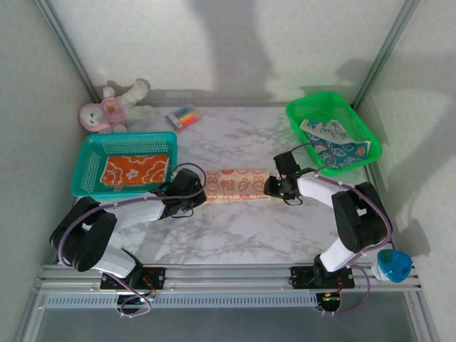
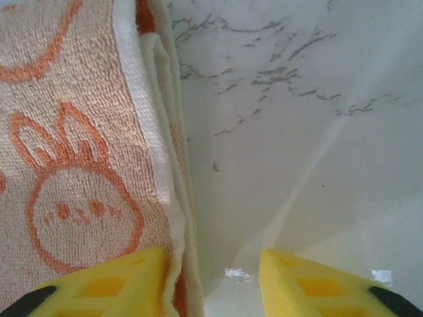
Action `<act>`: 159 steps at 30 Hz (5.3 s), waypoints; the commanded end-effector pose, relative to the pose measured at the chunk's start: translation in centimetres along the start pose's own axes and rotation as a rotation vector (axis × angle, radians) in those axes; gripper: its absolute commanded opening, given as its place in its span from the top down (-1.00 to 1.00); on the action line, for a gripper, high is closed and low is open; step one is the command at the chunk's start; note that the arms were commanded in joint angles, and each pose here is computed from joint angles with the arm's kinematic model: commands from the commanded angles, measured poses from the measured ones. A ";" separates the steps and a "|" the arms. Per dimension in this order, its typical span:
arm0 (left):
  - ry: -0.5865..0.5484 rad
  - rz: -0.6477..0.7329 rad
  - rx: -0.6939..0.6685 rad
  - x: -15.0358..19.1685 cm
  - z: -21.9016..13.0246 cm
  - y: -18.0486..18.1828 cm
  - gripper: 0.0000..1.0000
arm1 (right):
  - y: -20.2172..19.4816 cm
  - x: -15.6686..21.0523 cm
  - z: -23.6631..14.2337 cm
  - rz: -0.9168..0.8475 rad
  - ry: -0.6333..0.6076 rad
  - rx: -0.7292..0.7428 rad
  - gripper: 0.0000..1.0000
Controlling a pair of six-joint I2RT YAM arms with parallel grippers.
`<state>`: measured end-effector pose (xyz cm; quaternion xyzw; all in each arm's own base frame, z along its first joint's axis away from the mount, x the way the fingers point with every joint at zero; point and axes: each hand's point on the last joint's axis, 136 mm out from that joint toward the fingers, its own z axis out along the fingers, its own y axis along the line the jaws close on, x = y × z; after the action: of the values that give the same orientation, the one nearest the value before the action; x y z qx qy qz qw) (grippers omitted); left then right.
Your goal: Fold and stack the towels
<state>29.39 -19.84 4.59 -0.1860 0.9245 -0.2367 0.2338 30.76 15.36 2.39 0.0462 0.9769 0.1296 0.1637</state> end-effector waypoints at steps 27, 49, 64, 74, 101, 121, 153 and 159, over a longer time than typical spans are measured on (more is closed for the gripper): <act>0.046 -0.030 0.001 3.2 -0.5 -0.1 1.00 | 0.9 -0.7 -0.3 0.008 0.004 -0.013 0.80; 0.051 -0.028 0.014 3.5 -1.6 -1.6 1.00 | 1.0 -2.5 -2.2 -0.009 -0.046 0.026 1.00; 0.007 -0.030 0.054 2.3 -3.5 -3.5 1.00 | 0.9 -3.4 -3.0 -0.001 -0.083 0.042 1.00; 0.049 -0.031 0.027 4.9 -2.4 -2.0 1.00 | 0.3 -2.6 -1.9 0.002 -0.054 0.059 1.00; 0.003 -0.007 0.110 1.1 -2.2 -3.0 -0.17 | 2.6 -3.5 -1.7 -0.118 0.003 -0.018 0.04; 0.090 -0.041 0.013 2.7 2.3 -0.7 -0.08 | 2.3 -2.1 2.3 -0.145 0.129 -0.016 -0.04; 0.090 0.021 -0.218 3.5 3.6 1.1 0.05 | 2.0 -0.7 2.6 -0.103 0.142 -0.038 -0.02; 0.104 0.027 -0.290 4.2 4.5 1.9 0.47 | 2.0 -0.6 2.6 -0.098 0.139 -0.039 -0.02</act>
<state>29.06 -21.87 1.48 -0.1923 0.9527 -0.1393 0.1898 34.31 18.05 2.21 -0.0211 0.9794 0.1431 0.1410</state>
